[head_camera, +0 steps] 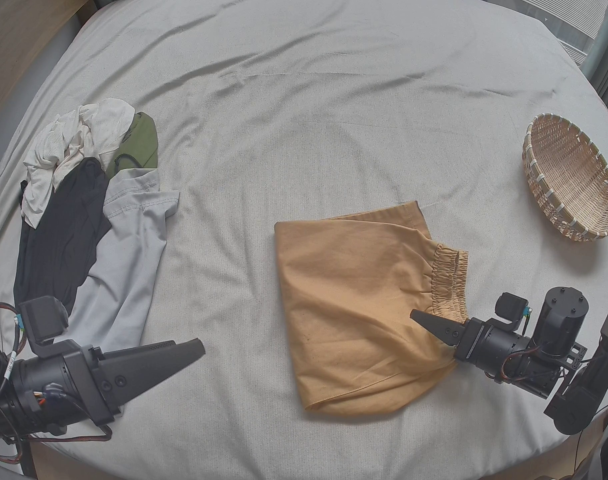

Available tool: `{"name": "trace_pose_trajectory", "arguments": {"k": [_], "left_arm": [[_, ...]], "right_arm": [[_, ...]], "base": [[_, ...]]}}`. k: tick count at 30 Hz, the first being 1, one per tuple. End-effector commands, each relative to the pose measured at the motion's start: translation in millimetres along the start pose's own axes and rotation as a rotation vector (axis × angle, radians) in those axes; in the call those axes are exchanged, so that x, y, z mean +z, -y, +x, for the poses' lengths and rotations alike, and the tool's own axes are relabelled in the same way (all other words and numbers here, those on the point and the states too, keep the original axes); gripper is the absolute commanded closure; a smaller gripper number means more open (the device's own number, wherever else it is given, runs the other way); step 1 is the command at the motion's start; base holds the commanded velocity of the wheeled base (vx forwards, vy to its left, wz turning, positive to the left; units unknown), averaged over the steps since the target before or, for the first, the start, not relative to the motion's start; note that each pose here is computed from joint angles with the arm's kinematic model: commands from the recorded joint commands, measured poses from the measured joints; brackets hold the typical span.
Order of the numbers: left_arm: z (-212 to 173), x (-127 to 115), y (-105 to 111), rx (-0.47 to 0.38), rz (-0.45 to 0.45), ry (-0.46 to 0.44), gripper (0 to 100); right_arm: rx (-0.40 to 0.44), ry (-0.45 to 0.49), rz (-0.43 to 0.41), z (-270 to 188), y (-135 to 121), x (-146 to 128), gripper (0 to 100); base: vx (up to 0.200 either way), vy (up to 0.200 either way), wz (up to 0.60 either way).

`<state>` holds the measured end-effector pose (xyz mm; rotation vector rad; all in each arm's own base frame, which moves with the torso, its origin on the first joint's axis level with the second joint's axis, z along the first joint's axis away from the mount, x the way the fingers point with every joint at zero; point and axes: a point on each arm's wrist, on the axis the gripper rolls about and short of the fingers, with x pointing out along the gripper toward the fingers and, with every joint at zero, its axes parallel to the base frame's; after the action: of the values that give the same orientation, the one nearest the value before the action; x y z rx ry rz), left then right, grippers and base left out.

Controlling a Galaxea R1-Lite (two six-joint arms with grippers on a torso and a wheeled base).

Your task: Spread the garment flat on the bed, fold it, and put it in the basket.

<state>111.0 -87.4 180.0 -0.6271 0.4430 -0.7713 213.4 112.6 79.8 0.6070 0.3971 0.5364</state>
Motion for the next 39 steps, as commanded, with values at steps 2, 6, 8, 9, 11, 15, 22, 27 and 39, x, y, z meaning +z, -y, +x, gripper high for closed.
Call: {"name": "trace_pose_trajectory", "arguments": {"k": [2,6,8,9,11,15,22,27,39], "left_arm": [[-4,-2,-3,0.014,-0.004,0.008,0],[-11,-2,-7,0.034,-0.002,0.039,0],[-17,-2,-5,0.022,-0.005,0.055,0],[-19,-2,-5,0.018,-0.004,0.059,0],[-20,-3,-5,0.017,-0.004,0.058,0],[-20,-3,-5,0.015,-0.003,0.061,0],[-20,-4,-6,0.024,0.0,0.06,0],[-20,-5,-7,0.027,-0.001,0.059,0],[-21,-7,-9,0.034,-0.002,0.053,0]], "right_arm": [[0.011,0.003,-0.004,-1,-3,0,100],[0.028,0.023,-0.009,-5,-7,4,100],[0.044,0.049,-0.015,-9,-12,9,100],[0.062,0.071,-0.021,-13,-16,14,100],[0.088,0.105,-0.027,-18,-22,20,100],[0.186,0.196,-0.052,-36,-44,38,100],[0.292,0.318,-0.09,-54,-75,71,100],[0.307,0.382,-0.106,-63,-95,102,100],[0.267,0.572,-0.193,-95,-139,192,100]], "base": [[0.0,0.0,0.0],[0.0,0.0,0.0],[0.0,0.0,0.0],[0.0,0.0,0.0],[0.0,0.0,0.0],[0.0,0.0,0.0],[0.0,0.0,0.0],[0.0,0.0,0.0],[0.0,0.0,0.0]]}}
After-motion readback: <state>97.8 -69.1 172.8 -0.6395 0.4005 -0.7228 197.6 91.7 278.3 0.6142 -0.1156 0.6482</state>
